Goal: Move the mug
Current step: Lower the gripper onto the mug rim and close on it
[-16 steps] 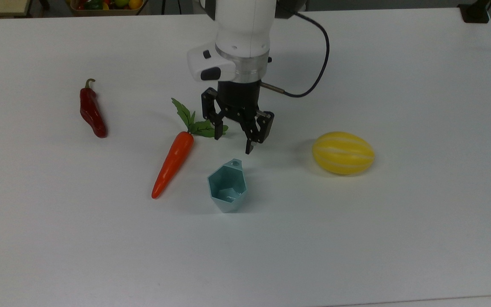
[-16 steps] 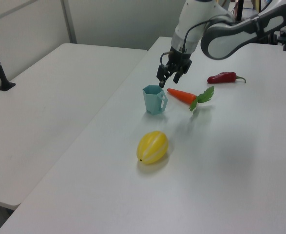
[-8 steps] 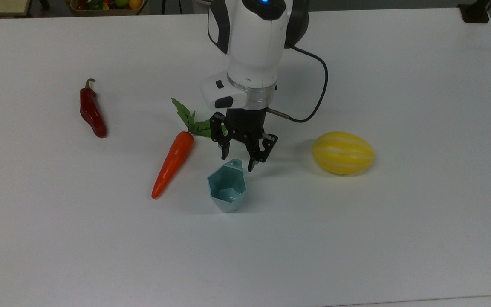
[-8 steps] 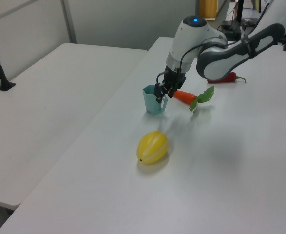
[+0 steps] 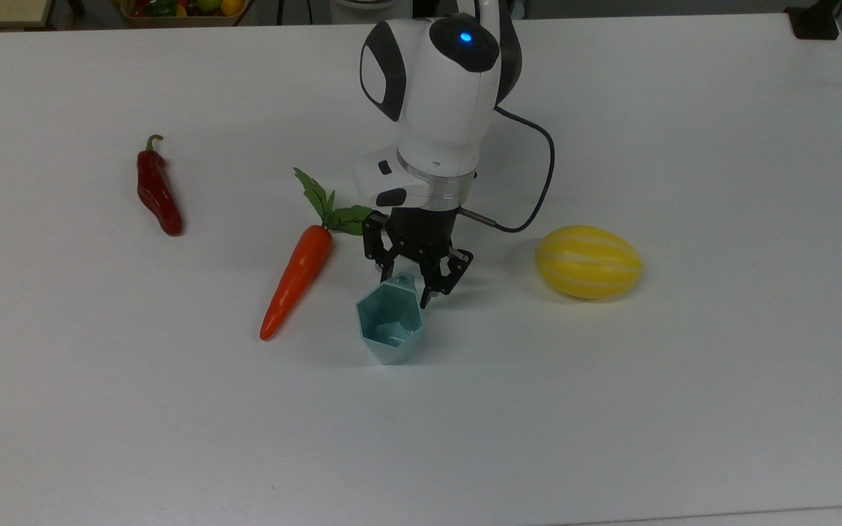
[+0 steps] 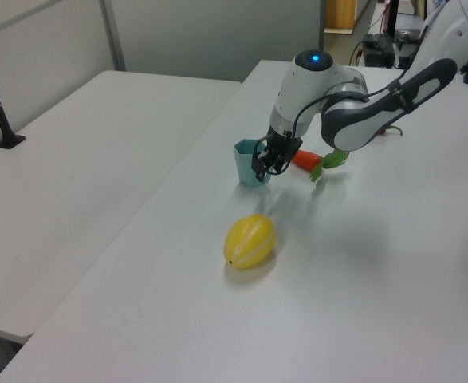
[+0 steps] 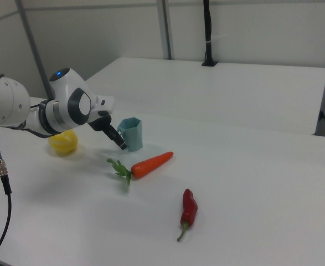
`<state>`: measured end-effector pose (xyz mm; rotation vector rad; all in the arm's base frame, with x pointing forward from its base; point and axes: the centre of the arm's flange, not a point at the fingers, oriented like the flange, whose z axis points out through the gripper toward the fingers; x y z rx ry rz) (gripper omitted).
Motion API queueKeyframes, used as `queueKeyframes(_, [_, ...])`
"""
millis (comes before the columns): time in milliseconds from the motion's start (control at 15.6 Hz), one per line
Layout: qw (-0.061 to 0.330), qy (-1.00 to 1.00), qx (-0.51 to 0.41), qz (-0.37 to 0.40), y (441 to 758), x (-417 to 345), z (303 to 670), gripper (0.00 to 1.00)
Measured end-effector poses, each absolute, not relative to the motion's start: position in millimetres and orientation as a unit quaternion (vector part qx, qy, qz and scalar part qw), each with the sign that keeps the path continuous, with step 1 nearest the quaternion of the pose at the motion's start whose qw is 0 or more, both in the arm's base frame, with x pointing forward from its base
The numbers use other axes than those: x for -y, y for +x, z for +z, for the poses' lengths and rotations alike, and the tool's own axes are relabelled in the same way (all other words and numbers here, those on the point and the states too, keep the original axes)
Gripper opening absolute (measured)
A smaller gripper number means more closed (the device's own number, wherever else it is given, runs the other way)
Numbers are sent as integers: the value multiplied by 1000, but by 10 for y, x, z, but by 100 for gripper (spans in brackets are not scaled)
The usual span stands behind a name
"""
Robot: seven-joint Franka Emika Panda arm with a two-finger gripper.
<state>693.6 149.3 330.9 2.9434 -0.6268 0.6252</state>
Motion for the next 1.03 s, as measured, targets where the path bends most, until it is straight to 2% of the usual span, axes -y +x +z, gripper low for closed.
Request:
queueKeyframes(64, [34, 957, 203, 203, 6937, -1493, 3289, 53])
queueKeyframes(193, [30, 956, 200, 210, 6950, -1502, 3291, 49])
queueKeyframes(449, [25, 955, 193, 222, 6968, -1508, 3302, 50])
queueKeyframes(642, [32, 956, 184, 224, 6969, -1515, 3245, 45])
queueKeyframes(770, [37, 957, 179, 224, 6968, -1517, 3209, 28])
queueKeyframes(1027, [37, 957, 179, 225, 6973, -1517, 3201, 23])
